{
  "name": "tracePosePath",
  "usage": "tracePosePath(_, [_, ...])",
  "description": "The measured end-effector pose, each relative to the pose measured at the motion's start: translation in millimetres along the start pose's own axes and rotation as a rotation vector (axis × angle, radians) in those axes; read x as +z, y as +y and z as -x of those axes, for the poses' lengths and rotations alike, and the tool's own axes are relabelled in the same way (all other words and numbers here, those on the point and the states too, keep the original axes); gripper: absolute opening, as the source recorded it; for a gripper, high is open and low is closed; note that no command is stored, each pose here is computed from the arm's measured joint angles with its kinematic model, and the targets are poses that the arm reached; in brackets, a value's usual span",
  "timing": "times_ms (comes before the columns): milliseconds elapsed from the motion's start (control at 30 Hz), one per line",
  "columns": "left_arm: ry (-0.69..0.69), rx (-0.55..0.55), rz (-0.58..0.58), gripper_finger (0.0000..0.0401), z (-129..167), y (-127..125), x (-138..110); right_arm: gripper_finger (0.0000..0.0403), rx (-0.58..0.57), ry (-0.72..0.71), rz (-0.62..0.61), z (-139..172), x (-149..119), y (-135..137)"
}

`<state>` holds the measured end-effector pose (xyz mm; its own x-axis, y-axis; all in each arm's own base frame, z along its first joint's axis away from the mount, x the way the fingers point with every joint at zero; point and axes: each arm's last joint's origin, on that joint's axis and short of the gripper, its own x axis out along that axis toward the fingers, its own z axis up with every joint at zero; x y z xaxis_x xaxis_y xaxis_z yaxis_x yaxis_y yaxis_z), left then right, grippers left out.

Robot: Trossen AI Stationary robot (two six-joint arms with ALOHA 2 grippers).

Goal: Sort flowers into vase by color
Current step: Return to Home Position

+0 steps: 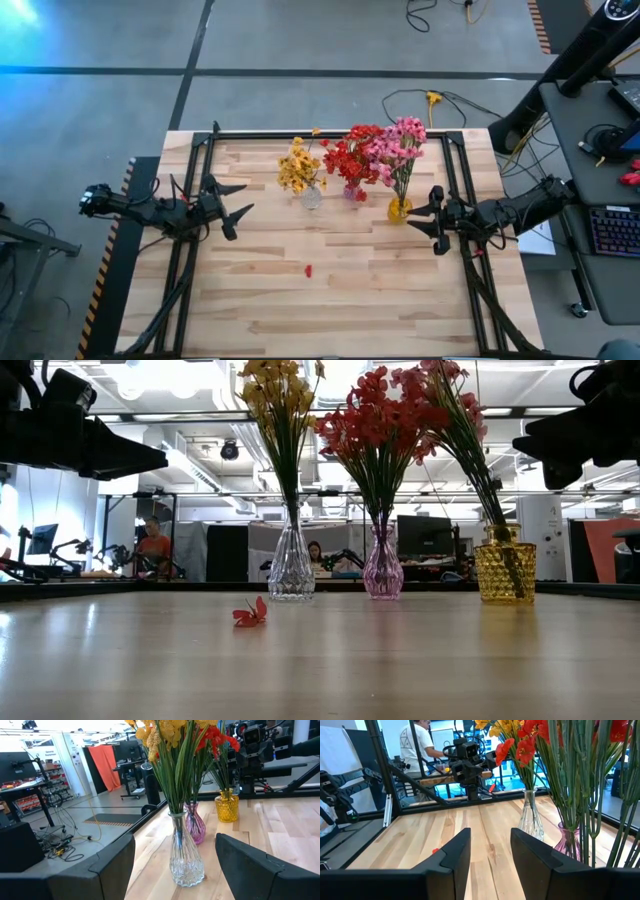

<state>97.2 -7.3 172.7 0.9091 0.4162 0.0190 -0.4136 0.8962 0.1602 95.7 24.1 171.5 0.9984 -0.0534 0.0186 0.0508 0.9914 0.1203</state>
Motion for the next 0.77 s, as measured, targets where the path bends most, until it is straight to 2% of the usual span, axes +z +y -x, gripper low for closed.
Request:
tracePosePath(300, [0.000,0.000,0.000,0.0258,0.0,0.0,0.0,0.0139,0.000,0.000,0.000,0.0,0.0,0.0])
tracePosePath(767, [0.000,0.000,0.000,0.0258,0.0,0.0,0.0,0.0130,0.000,0.000,0.000,0.0,0.0,0.0])
